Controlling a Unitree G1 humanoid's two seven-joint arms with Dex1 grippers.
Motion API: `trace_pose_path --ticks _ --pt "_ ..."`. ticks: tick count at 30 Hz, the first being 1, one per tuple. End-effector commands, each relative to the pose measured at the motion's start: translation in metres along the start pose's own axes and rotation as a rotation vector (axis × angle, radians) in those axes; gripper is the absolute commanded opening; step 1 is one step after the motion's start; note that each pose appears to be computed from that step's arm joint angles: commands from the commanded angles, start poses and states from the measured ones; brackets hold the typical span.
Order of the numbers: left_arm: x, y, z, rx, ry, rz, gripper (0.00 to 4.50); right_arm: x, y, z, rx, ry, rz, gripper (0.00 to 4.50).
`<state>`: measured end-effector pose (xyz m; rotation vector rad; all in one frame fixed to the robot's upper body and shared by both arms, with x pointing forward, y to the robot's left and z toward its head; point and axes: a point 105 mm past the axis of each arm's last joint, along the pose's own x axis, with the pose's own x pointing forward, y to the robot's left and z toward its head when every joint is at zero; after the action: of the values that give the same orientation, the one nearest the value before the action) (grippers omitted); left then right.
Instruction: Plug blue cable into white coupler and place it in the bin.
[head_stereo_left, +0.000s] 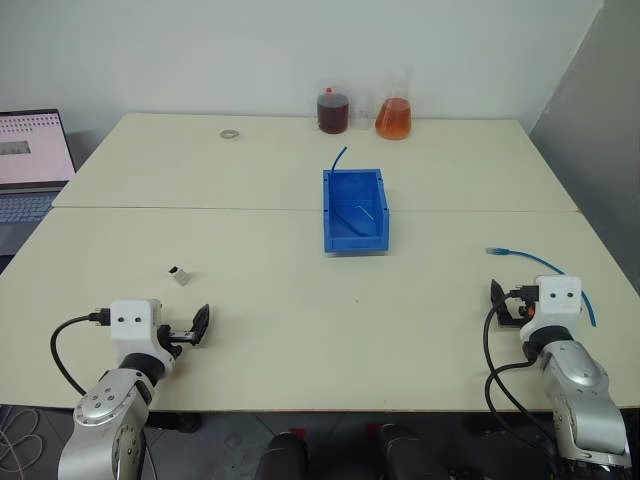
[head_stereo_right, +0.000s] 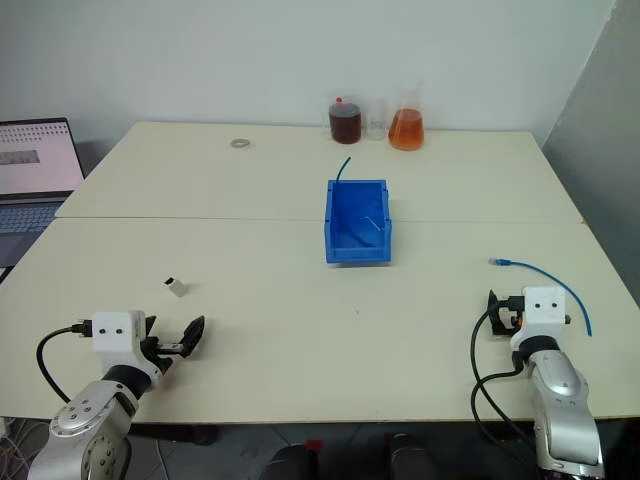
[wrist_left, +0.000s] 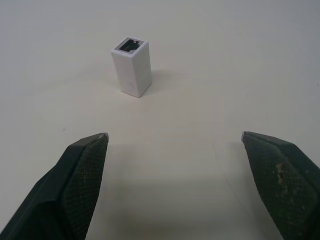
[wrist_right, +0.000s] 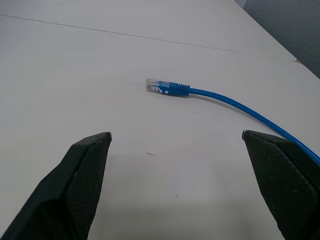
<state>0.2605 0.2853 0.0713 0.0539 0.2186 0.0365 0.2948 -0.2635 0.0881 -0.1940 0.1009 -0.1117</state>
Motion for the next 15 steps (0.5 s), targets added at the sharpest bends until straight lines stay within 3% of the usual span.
trace_pose_path --ticks 1,5,8,15 --pt "-0.001 -0.005 0.018 0.028 -0.062 -0.022 4.50 -0.003 -0.002 0.013 -0.009 -0.053 -0.008 4.47" --pt "0.001 -0.028 0.024 0.042 -0.059 -0.130 4.50 -0.004 -0.003 0.013 -0.011 -0.049 -0.007 4.47" --pt "0.007 -0.062 0.044 0.056 -0.091 -0.296 4.50 -0.004 -0.006 0.015 -0.013 -0.051 -0.005 4.47" --pt "0.001 -0.158 0.082 0.238 -0.116 -0.870 4.50 0.007 -0.008 0.037 -0.070 -0.071 0.125 4.47"
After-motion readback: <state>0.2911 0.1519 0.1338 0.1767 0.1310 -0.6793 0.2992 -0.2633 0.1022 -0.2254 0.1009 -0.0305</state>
